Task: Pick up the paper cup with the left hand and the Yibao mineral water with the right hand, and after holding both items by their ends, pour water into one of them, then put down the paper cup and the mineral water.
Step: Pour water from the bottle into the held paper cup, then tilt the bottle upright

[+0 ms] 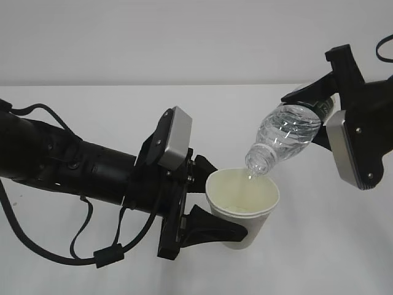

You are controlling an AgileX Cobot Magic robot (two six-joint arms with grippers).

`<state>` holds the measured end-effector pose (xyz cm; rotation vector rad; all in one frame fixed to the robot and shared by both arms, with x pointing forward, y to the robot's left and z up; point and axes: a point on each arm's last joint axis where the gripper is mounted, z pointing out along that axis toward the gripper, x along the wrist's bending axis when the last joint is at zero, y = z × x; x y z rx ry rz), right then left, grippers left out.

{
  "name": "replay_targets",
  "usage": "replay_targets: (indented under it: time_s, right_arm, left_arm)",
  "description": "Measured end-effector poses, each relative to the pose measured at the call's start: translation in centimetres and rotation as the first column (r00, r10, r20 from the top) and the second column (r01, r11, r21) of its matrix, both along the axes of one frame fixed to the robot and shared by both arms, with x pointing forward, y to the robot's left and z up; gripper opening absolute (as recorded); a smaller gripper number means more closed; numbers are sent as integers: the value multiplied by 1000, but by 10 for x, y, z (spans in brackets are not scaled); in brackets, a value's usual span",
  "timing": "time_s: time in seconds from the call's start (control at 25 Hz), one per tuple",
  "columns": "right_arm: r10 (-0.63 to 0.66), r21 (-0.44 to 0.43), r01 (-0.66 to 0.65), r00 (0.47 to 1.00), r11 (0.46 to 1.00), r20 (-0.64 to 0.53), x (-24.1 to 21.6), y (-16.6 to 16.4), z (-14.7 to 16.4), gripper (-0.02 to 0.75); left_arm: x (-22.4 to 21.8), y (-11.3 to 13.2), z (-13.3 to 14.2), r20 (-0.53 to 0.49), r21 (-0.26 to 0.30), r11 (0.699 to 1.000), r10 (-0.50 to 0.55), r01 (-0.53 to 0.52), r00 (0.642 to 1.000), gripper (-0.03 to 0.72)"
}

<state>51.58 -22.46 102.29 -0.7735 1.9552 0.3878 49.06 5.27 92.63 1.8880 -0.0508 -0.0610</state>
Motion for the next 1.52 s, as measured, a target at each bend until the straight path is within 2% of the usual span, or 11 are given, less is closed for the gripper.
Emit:
replay_targets:
  time_s: [1.52]
  right_arm:
    - [14,-20,-13,1000,1000,8,0,0,-1,435]
  left_arm:
    - [0,0,0,1,1,1000,-1,1,1000,475]
